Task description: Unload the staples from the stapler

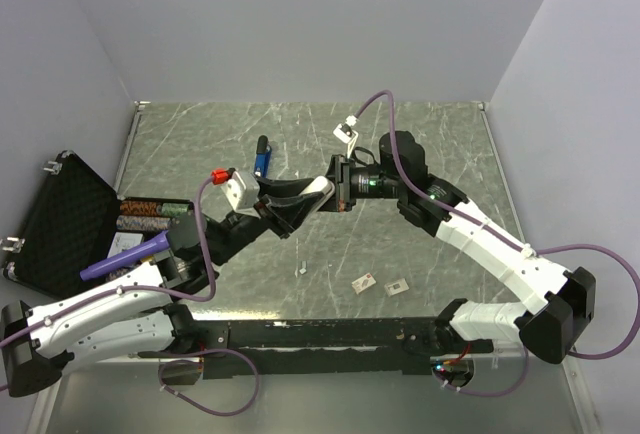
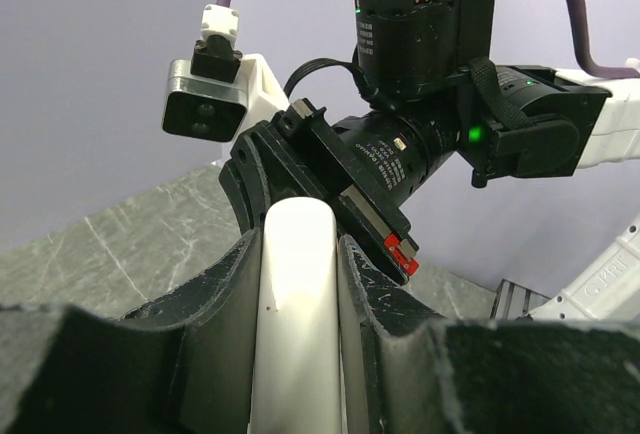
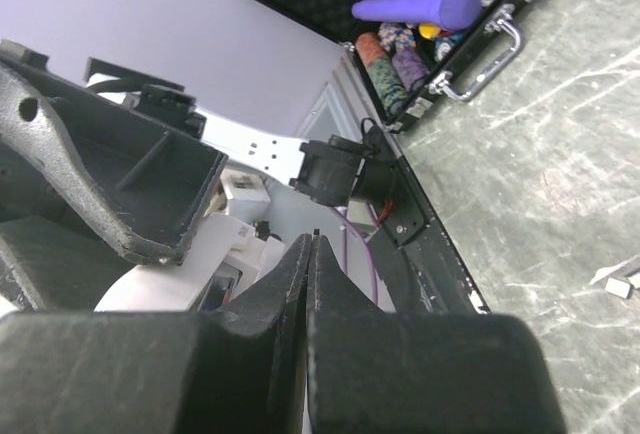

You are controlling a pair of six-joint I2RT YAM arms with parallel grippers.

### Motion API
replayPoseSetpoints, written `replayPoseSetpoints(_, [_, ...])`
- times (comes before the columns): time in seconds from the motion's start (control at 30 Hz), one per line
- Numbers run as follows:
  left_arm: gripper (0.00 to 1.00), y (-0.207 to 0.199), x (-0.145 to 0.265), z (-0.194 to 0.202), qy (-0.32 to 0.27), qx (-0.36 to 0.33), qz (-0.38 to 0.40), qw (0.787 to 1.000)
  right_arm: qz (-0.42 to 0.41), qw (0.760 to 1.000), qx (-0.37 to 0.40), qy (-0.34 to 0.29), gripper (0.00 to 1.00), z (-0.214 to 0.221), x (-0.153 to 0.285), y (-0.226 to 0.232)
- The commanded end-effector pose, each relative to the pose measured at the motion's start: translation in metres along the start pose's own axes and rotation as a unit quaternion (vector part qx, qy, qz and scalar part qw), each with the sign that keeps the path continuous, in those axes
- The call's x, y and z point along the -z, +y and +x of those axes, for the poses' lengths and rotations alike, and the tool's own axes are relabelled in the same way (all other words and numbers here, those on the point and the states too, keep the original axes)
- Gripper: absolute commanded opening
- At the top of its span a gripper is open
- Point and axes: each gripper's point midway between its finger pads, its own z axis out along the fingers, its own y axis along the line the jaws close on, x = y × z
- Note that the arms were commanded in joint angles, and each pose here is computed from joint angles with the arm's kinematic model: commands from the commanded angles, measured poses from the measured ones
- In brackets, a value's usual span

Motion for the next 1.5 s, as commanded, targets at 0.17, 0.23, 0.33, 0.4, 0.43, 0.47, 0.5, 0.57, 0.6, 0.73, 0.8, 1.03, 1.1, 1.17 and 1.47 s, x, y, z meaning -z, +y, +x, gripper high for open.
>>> replayPoseSetpoints(0.17, [0.01,0.017,0.007,0.084,0.157,-0.006,-0.051,0.986,-0.078,0.994,0.075,0.011,0.0,0.011,0.009,0.054])
replayPoseSetpoints(0.23, [0.01,0.022,0.007,0.076,0.143,-0.005,-0.065,0.988,-0.063,0.995,0.072,0.011,0.0,0.015,0.01,0.044])
replayPoseSetpoints(0.33, [0.01,0.03,0.005,0.063,0.129,-0.009,-0.093,0.987,-0.039,0.997,0.067,0.007,0.0,0.018,0.012,0.029])
replayPoseSetpoints(0.4, [0.01,0.038,0.004,0.055,0.119,-0.015,-0.117,0.986,-0.019,0.998,0.064,0.002,0.0,0.02,0.014,0.017])
replayPoseSetpoints(0.43, [0.01,0.041,0.004,0.05,0.114,-0.016,-0.125,0.985,-0.012,0.998,0.063,0.0,0.0,0.021,0.016,0.012])
replayPoseSetpoints(0.47, [0.01,0.044,0.003,0.045,0.107,-0.017,-0.137,0.985,-0.002,0.998,0.059,0.0,0.0,0.023,0.016,0.005])
replayPoseSetpoints(0.5, [0.01,0.047,0.002,0.041,0.104,-0.02,-0.145,0.984,0.004,0.998,0.057,0.0,0.0,0.025,0.018,-0.001])
replayPoseSetpoints(0.57, [0.01,0.05,-0.001,0.035,0.098,-0.024,-0.156,0.983,0.021,0.998,0.053,-0.003,0.0,0.029,0.021,-0.013])
replayPoseSetpoints(0.6, [0.01,0.051,-0.003,0.032,0.096,-0.026,-0.159,0.982,0.029,0.998,0.051,-0.005,0.0,0.03,0.022,-0.018])
replayPoseSetpoints(0.73, [0.01,0.062,-0.013,0.029,0.1,-0.047,-0.189,0.976,0.076,0.996,0.041,-0.023,0.0,0.035,0.033,-0.046])
replayPoseSetpoints(0.8, [0.01,0.068,-0.017,0.03,0.103,-0.06,-0.205,0.971,0.114,0.992,0.036,-0.043,0.0,0.034,0.042,-0.064])
replayPoseSetpoints(1.03, [0.01,0.092,-0.042,0.048,0.134,-0.085,-0.247,0.956,0.272,0.954,0.022,-0.124,0.0,0.027,0.086,-0.117])
replayPoseSetpoints(1.1, [0.01,0.103,-0.045,0.05,0.135,-0.081,-0.253,0.955,0.293,0.946,0.019,-0.135,0.0,0.028,0.096,-0.124])
replayPoseSetpoints(1.17, [0.01,0.114,-0.045,0.055,0.136,-0.08,-0.263,0.952,0.304,0.941,0.018,-0.147,0.0,0.027,0.102,-0.128])
replayPoseSetpoints(1.47, [0.01,0.141,-0.037,0.066,0.152,-0.059,-0.285,0.944,0.306,0.943,0.018,-0.131,0.0,0.027,0.096,-0.136])
